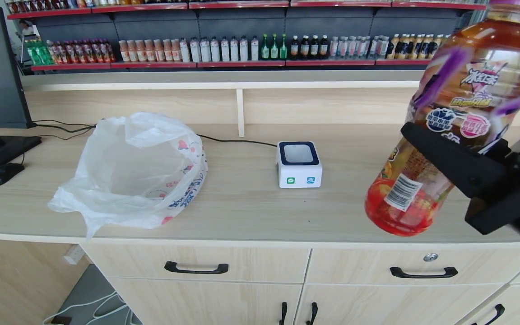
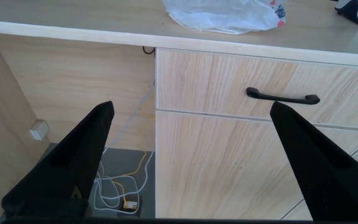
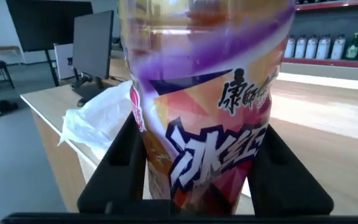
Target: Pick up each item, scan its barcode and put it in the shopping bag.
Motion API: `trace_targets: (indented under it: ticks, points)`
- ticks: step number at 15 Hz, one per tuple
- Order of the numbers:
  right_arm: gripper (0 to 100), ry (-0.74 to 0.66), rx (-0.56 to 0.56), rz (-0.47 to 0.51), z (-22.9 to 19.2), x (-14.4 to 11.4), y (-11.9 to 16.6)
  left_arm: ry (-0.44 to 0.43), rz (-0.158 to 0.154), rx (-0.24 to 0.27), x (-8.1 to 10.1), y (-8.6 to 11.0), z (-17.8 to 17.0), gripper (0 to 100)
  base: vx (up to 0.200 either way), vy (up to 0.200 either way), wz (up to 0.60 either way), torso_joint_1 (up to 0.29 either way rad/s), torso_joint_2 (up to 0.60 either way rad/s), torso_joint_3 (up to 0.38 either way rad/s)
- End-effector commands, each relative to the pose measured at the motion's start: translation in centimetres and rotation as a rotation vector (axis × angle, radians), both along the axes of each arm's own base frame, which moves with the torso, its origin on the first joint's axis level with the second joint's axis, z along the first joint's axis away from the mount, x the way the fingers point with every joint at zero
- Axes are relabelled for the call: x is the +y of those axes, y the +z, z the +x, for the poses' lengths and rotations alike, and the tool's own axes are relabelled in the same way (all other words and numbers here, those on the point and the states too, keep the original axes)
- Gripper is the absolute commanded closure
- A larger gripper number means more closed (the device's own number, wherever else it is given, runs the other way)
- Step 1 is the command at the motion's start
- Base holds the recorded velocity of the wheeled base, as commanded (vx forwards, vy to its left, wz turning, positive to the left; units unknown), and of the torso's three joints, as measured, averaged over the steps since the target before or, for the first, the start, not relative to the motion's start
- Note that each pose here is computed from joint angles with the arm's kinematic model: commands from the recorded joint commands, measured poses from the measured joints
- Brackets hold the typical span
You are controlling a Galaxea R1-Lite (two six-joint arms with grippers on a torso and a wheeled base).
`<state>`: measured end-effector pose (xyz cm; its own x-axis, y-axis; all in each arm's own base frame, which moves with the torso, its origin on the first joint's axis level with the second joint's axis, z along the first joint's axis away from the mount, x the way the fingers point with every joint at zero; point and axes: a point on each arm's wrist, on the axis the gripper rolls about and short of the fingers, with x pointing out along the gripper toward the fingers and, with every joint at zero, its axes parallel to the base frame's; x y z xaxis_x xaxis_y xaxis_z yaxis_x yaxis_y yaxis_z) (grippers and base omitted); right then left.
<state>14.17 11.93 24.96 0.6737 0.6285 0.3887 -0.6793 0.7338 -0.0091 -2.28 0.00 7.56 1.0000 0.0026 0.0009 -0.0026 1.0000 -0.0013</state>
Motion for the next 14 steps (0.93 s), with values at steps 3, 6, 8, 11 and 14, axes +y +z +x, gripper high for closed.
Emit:
trace_targets:
  ticks: [3,6,8,11,14]
  points:
    - [100,0.142,0.151,0.120,-0.7,0.8,-0.6,0.001,0.000,0.001,0.0,0.0,0.0,0,0.000,0.000,0.00,0.000,0.00,0.000]
    - [100,0.274,0.293,0.168,-0.7,1.1,-1.9,0.001,0.000,0.001,0.0,0.0,0.0,0,0.000,0.000,0.00,0.000,0.00,0.000]
    - [100,0.320,0.360,0.230,-0.1,1.7,-2.0,0.001,0.000,0.001,0.0,0.0,0.0,0,0.000,0.000,0.00,0.000,0.00,0.000]
    - [100,0.370,0.372,0.271,0.6,3.0,-2.8,0.001,0.000,0.001,0.0,0.0,0.0,0,0.000,0.000,0.00,0.000,0.00,0.000]
    - [100,0.461,0.360,0.285,-0.4,4.3,-3.3,0.001,0.000,0.001,0.0,0.0,0.0,0,0.000,0.000,0.00,0.000,0.00,0.000]
